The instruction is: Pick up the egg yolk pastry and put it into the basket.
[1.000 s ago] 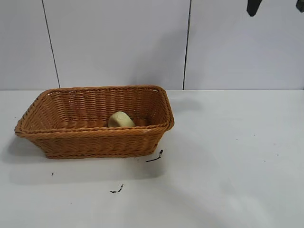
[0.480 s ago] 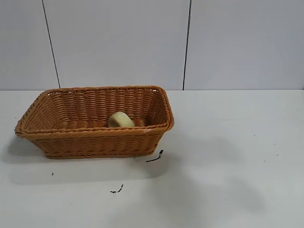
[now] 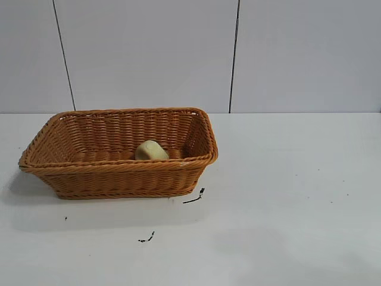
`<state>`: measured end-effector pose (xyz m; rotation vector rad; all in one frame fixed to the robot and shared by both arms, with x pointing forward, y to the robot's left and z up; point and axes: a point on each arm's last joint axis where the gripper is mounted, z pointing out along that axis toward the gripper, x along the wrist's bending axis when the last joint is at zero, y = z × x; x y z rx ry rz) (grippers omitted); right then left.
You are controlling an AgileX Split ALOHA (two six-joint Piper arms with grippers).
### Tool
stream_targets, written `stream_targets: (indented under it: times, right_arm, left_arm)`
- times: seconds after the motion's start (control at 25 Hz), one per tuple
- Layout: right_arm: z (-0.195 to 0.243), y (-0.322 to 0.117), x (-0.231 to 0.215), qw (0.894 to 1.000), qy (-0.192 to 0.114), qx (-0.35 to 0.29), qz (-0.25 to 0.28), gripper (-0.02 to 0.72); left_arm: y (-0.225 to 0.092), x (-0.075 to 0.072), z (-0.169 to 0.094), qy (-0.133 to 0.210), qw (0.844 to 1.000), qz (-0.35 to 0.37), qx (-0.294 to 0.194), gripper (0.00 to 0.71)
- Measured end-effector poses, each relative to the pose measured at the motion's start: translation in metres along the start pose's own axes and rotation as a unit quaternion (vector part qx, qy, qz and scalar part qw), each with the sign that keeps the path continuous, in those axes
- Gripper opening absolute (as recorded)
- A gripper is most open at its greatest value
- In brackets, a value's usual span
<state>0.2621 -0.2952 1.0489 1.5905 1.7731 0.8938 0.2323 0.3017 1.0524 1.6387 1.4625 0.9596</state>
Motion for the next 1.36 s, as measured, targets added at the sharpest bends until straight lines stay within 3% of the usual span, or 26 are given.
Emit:
stream_targets:
  times: [0.28,0.48,1.36]
  right_arm:
    - [-0.012,-0.005,0.0,0.999,0.0,-0.052,0.002,0.693]
    - [-0.023,-0.013,0.001,0.994,-0.034,-0.097,0.022,0.693]
    - [-0.023,-0.014,0.001,0.994,-0.04,-0.099,0.027,0.693]
  left_arm:
    - [0.0,0.0,0.0,0.0,1.0,0.0,0.0,0.696]
    - [0.0,0.0,0.0,0.0,1.0,0.0,0.0,0.696]
    - [0.0,0.0,0.0,0.0,1.0,0.0,0.0,0.696]
